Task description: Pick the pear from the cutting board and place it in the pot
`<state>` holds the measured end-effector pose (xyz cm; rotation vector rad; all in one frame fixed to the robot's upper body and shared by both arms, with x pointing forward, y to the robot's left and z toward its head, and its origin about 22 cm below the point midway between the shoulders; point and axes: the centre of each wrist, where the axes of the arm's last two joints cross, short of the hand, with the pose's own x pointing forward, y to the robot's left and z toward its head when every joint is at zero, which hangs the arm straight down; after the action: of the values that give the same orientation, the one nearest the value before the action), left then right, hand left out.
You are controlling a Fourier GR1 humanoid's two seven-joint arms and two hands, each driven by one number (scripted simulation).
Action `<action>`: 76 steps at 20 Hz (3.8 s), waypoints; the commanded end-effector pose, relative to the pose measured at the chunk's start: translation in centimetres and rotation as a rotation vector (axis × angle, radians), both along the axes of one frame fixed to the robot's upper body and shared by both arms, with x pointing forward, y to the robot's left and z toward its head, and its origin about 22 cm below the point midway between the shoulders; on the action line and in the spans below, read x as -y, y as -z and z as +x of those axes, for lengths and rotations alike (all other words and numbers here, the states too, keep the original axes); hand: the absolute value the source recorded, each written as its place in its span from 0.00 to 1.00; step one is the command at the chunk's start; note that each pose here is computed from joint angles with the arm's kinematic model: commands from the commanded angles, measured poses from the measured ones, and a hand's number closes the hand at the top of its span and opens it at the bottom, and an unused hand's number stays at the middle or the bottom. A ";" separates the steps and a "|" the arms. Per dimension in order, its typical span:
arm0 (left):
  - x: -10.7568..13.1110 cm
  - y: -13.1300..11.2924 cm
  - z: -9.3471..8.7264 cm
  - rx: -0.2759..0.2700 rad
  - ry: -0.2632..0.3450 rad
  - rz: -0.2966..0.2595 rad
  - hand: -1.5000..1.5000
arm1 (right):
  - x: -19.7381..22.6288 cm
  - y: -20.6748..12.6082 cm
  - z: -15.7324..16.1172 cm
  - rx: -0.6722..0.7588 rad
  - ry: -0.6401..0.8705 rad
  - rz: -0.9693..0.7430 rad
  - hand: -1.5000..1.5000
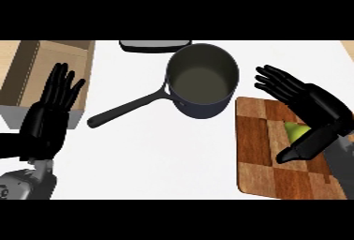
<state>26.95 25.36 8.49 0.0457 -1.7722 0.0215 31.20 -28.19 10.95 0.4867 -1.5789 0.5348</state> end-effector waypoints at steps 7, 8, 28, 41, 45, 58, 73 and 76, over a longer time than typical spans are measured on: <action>2.9 1.9 -0.2 -0.264 0.095 -0.001 0.50 | 13.3 -6.8 1.0 0.159 -0.136 -0.256 0.00; 2.1 1.7 -0.1 -0.244 0.086 0.015 0.50 | 14.1 -8.2 1.0 0.153 -0.154 -0.318 0.00; 3.0 0.6 0.8 -0.261 0.095 0.027 0.50 | 11.6 -10.5 5.5 -0.051 -0.410 -0.784 0.00; 2.0 1.7 0.1 -0.291 0.071 0.011 0.50 | 9.1 -5.8 5.3 -0.071 -0.534 -0.997 0.00; 2.9 2.1 0.9 -0.291 0.042 0.006 0.50 | 10.5 -5.2 5.5 -0.074 -0.496 -0.950 0.00; 2.5 1.4 -0.4 -0.288 0.058 -0.013 0.50 | 8.7 -4.2 7.2 -0.102 -0.468 -0.994 0.00; 4.1 2.4 -1.6 -0.304 0.050 0.012 0.50 | 5.6 1.1 7.4 -0.082 -0.551 -1.176 0.00; 2.7 2.3 -0.6 -0.293 0.049 0.008 0.50 | 5.4 4.0 7.4 -0.107 -0.553 -1.204 0.00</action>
<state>26.16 21.51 7.26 -0.0299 -1.5196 -0.0409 37.97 -34.00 8.50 -0.0850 -0.8000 1.6663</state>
